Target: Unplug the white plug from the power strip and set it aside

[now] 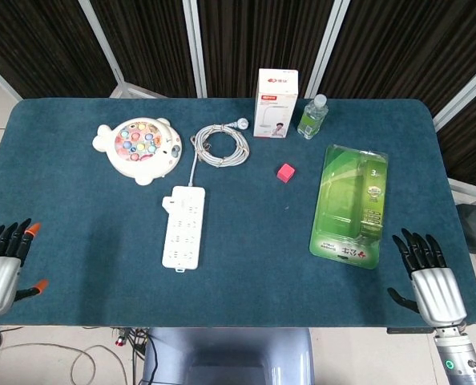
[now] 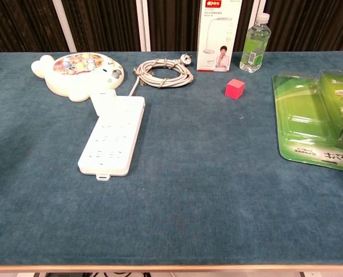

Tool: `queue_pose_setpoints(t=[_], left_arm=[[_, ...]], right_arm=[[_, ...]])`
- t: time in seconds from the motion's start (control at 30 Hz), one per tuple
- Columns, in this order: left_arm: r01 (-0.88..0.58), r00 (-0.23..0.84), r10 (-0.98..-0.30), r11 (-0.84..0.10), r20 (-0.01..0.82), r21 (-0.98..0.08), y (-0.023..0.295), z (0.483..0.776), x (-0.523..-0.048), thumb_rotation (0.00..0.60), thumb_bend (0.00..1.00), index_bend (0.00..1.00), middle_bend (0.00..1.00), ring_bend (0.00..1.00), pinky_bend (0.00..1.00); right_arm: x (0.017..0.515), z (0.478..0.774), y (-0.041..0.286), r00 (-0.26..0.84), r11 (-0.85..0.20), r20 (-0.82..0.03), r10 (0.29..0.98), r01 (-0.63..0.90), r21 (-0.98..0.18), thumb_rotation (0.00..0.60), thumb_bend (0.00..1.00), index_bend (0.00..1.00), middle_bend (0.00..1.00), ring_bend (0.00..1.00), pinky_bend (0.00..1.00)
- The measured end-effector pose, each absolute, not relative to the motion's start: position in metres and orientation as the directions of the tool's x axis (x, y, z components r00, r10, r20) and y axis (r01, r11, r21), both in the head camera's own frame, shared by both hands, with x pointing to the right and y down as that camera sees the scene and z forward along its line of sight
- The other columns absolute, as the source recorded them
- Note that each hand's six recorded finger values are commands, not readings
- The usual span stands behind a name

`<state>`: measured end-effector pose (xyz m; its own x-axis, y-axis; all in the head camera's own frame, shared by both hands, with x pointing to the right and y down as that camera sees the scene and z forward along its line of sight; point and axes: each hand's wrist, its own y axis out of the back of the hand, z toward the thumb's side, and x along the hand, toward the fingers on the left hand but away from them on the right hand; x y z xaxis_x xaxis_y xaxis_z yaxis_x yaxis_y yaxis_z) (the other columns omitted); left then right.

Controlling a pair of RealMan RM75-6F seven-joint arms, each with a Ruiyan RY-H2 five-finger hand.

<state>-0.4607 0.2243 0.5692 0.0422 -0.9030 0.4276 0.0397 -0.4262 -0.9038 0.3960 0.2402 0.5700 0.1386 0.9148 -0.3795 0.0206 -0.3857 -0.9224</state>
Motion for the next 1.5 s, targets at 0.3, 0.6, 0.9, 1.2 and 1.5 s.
queue_pose_setpoints(t=[0.3,0.6,0.9,1.2,1.5], left_arm=[[0.06,0.049,-0.899,-0.432,0.435,-0.9,0.221,0.577,-0.457,0.6,0.0,0.0,0.0,0.0,0.0],[0.034,0.089,-0.89,-0.446,0.448,-0.894,0.192,0.587,-0.438,0.6,0.0,0.0,0.0,0.0,0.0],[-0.03,0.157,-0.852,-0.51,0.5,-0.86,0.149,0.596,-0.391,0.6,0.0,0.0,0.0,0.0,0.0],[-0.05,0.226,-0.811,-0.563,0.54,-0.825,0.109,0.604,-0.337,0.6,0.0,0.0,0.0,0.0,0.0],[0.018,0.287,-0.799,-0.547,0.529,-0.837,0.083,0.611,-0.299,0.6,0.0,0.0,0.0,0.0,0.0]], right_arm=[[0.36,0.577,0.23,0.298,-0.364,-0.344,0.89,0.011,-0.931,0.6,0.61,0.0,0.02,0.02,0.09],[0.28,0.587,0.22,0.52,-0.338,-0.314,0.794,-0.052,-0.94,0.6,0.93,0.07,0.13,0.1,0.21],[0.184,0.613,0.233,0.687,-0.403,-0.358,0.632,-0.103,-0.909,0.6,0.93,0.1,0.15,0.11,0.21],[0.118,0.629,0.24,0.737,-0.465,-0.352,0.577,-0.058,-0.883,0.6,0.93,0.11,0.15,0.12,0.22],[0.087,0.652,0.243,0.737,-0.504,-0.364,0.569,-0.037,-0.863,0.6,0.93,0.11,0.15,0.12,0.22]])
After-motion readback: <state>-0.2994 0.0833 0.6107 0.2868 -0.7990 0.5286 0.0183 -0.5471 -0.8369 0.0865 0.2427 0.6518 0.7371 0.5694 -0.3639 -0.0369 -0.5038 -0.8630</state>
